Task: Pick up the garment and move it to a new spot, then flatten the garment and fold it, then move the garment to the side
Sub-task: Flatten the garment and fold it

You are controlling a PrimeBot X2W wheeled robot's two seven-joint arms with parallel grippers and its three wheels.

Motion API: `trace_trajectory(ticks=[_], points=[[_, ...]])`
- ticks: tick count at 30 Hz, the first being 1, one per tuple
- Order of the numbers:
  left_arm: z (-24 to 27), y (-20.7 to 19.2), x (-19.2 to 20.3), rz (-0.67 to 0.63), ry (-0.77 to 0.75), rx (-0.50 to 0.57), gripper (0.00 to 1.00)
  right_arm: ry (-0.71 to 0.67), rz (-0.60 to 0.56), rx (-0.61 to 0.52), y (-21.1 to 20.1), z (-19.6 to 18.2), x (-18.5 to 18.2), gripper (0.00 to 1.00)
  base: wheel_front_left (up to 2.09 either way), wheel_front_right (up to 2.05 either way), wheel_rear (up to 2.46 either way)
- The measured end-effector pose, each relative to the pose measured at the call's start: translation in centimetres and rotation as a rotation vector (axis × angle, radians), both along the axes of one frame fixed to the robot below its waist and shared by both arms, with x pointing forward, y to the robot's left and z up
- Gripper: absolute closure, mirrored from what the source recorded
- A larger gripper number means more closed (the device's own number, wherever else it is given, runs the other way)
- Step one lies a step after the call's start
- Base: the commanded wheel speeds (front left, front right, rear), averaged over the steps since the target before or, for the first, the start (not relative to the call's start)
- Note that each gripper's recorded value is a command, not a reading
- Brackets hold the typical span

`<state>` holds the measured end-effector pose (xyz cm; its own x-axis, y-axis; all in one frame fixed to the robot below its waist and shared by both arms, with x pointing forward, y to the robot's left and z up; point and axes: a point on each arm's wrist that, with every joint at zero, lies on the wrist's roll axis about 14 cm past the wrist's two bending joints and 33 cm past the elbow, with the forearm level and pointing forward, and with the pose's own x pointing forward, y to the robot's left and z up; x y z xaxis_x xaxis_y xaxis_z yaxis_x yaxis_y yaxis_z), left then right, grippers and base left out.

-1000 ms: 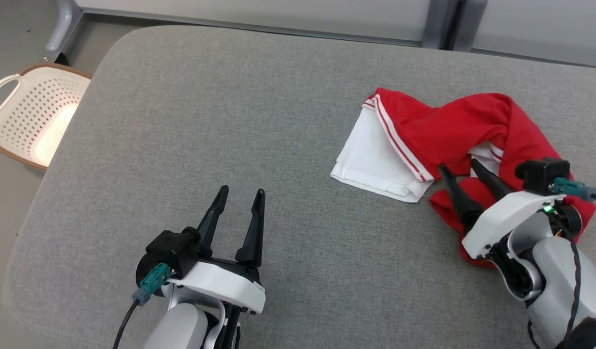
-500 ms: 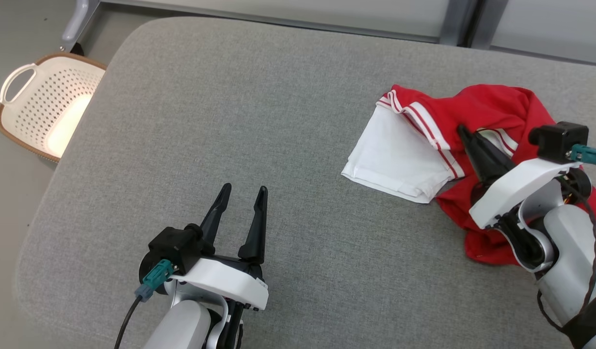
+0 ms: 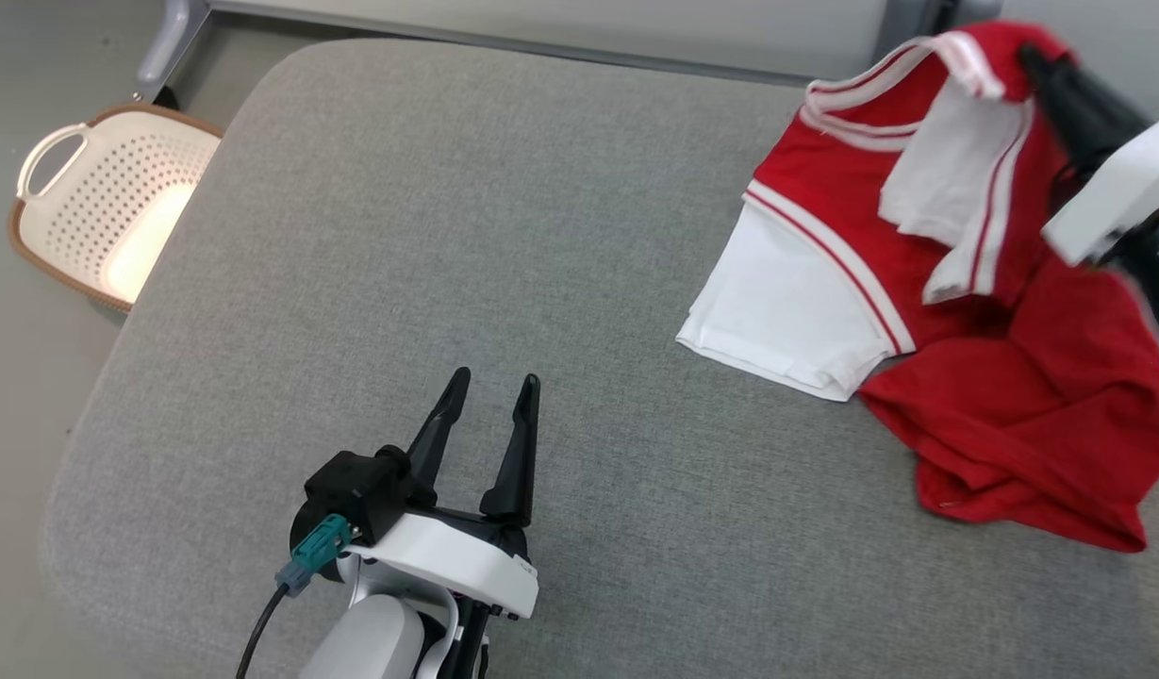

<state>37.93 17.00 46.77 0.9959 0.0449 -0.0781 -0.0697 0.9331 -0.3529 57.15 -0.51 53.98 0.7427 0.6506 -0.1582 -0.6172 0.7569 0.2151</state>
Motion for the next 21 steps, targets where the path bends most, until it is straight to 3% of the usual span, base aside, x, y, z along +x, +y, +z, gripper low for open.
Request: trace_trajectory(ticks=[6,7,8,13,21], points=[[-1.1,0.2,0.2,0.007,0.036,-0.005,0.0,0.067,-0.066,-0.082,-2.0,-0.7,5.1,1.0,0.0,0.0,0.0],[-1.3,0.3,0.2,0.012,0.046,-0.005,0.0,0.068,-0.084,-0.101,-2.5,-1.0,5.9,0.38,0.0,0.0,0.0],[-1.5,0.4,0.2,0.015,0.051,-0.004,0.0,0.076,-0.113,-0.115,-3.3,-1.4,6.9,0.0,0.0,0.0,0.0],[-2.1,1.0,0.3,0.035,0.075,0.001,0.0,0.085,-0.216,-0.248,-6.3,-4.2,9.9,0.0,0.0,0.0,0.0],[-1.3,0.6,1.3,0.018,0.044,0.008,0.0,0.029,-0.215,-0.27,-6.2,-4.4,8.8,0.0,0.0,0.0,0.0]])
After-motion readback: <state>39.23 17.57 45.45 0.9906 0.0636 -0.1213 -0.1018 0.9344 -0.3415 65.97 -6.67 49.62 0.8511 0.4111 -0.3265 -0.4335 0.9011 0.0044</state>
